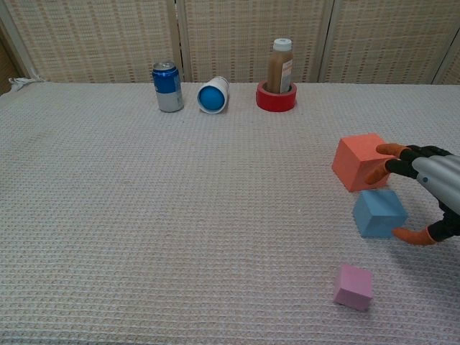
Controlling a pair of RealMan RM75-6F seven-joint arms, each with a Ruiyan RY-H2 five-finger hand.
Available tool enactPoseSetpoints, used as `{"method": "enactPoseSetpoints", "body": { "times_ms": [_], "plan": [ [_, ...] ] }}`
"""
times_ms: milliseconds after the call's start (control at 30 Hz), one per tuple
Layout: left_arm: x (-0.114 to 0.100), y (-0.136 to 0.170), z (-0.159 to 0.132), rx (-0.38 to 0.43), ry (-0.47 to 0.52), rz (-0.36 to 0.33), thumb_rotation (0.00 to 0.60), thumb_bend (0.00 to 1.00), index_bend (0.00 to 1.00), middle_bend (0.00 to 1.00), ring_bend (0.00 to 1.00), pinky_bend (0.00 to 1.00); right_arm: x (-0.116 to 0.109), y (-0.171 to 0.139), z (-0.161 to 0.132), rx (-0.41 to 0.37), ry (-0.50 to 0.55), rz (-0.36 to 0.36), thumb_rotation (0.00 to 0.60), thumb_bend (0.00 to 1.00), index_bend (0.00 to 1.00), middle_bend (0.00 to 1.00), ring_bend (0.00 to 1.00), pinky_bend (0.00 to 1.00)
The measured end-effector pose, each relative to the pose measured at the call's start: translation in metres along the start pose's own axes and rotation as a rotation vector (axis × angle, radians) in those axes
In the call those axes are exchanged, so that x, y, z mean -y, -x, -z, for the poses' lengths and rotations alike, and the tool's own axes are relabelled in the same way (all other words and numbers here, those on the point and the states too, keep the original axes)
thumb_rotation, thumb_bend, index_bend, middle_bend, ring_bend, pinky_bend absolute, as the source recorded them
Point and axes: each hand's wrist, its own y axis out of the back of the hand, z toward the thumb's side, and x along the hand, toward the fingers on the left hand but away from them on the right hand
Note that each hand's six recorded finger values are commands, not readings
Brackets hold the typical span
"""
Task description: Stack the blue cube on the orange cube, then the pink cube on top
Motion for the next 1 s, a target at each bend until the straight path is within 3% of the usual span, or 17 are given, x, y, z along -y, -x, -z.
{"method": "enactPoseSetpoints", "body": {
  "times_ms": [567, 867, 1000],
  "plan": [
    [0.002, -0.002, 0.002, -0.007, 0.006, 0.021, 0.600, 0.46, 0.00, 0.00, 0.00, 0.11, 0.009, 0.017, 0.001, 0.048, 0.024, -0.013, 0.600, 0.15, 0.38, 0.00, 0.00, 0.00],
    [0.001, -0.002, 0.002, -0.002, 0.007, 0.010, 0.600, 0.46, 0.00, 0.00, 0.00, 0.11, 0.008, 0.015, -0.001, 0.043, 0.038, 0.002, 0.600, 0.15, 0.56, 0.00, 0.00, 0.00],
    [0.001, -0.003, 0.001, -0.003, 0.005, 0.013, 0.600, 0.46, 0.00, 0.00, 0.00, 0.11, 0.000, 0.013, 0.000, 0.032, 0.047, 0.032, 0.600, 0.16, 0.58, 0.00, 0.00, 0.00]
  ]
}}
